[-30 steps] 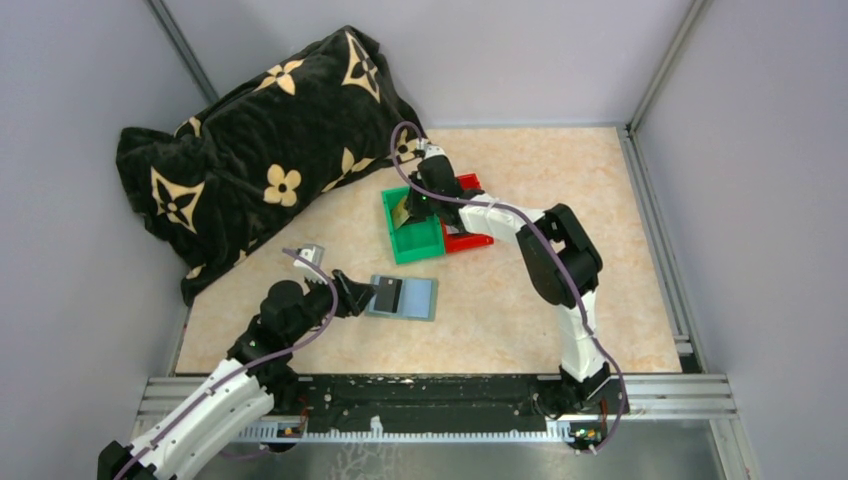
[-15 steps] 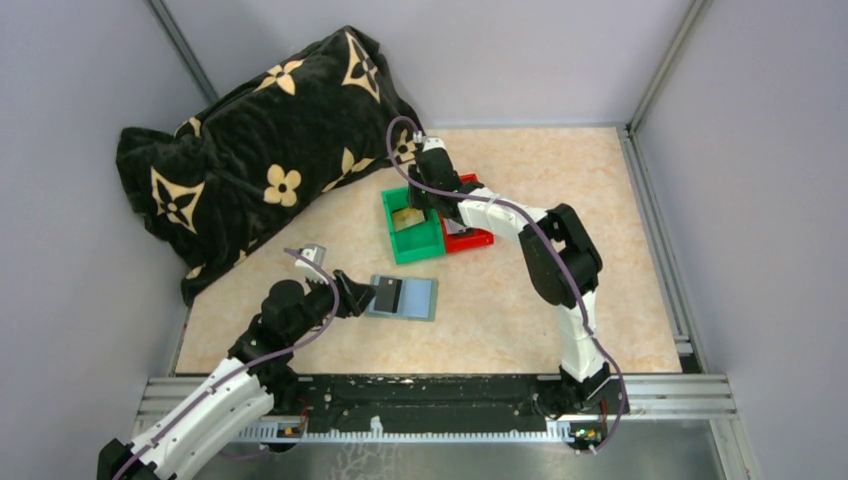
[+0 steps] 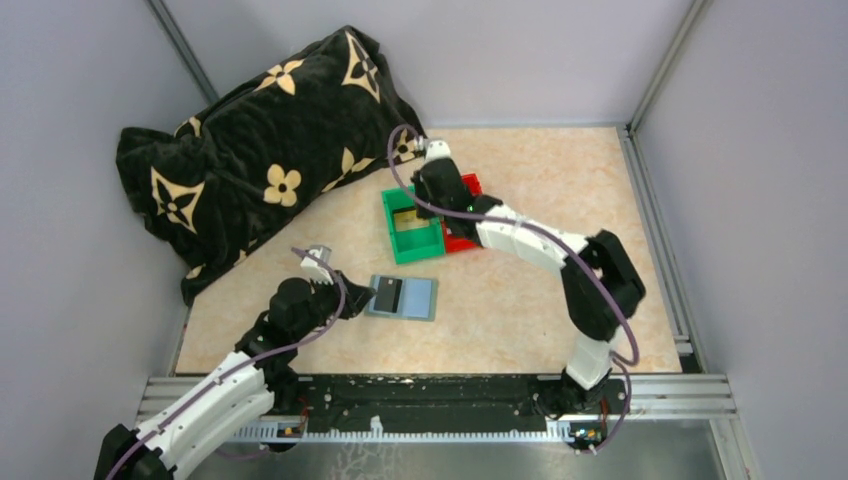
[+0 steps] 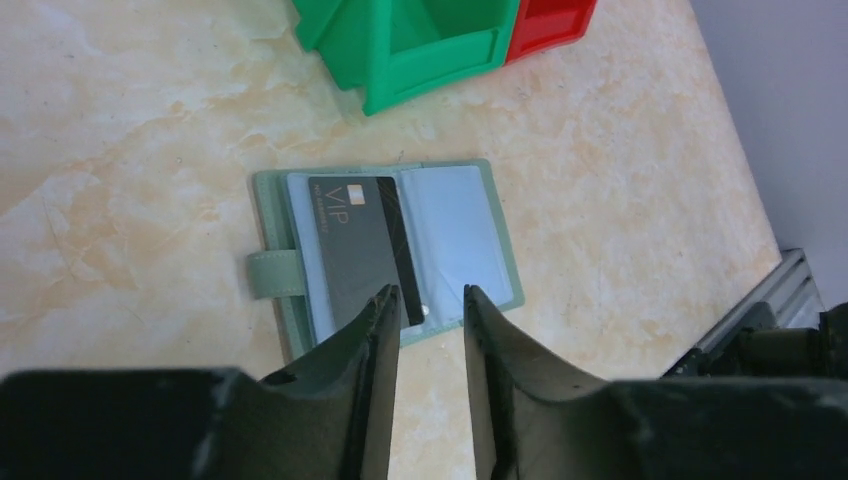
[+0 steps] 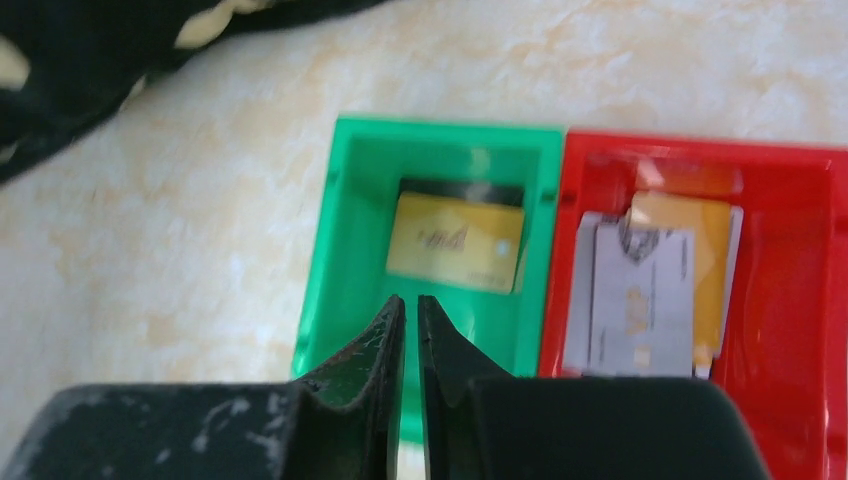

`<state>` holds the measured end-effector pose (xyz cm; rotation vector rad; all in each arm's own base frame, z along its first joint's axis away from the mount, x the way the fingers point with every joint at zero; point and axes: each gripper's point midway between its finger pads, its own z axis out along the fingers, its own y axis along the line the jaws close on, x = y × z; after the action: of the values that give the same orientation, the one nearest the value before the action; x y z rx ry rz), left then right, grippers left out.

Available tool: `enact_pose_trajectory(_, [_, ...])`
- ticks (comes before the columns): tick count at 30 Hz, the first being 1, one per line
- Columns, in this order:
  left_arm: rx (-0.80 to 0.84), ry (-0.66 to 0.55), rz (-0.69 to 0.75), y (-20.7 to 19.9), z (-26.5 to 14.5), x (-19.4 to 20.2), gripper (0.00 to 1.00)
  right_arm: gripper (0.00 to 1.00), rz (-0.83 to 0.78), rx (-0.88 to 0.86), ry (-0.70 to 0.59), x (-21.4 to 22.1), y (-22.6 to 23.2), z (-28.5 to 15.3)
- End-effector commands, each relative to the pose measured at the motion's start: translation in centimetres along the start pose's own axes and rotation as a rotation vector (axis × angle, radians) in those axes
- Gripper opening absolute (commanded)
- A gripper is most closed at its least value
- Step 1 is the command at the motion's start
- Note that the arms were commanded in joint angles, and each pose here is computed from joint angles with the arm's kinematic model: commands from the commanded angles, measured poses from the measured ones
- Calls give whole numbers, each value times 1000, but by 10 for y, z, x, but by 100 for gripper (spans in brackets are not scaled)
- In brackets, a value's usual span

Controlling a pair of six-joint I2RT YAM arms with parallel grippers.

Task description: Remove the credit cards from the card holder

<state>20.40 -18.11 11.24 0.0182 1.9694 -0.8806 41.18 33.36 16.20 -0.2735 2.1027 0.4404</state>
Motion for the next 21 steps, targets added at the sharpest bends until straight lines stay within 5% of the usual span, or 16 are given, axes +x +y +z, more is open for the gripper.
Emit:
enact_pose_trajectory(1, [-51,23,-21,7,6,2,20,5,-42,-88,-86,2,38,-61])
enact_pose_trajectory(3, [-80,48,-18,11,9,4,0,0,-32,-121,-46,37,49,-77])
enact_pose_trajectory(11, [-51,96,17,7,18,10,0,0,142,-357,74,122,92,-109])
enact_pose_trajectory(16, [-160,222,-6,30,23,38,0,22,286,-488,52,139,100,-110])
enact_pose_trajectory(21, [-177,261,-22,40,26,56,0,24,317,-535,42,141,107,-103])
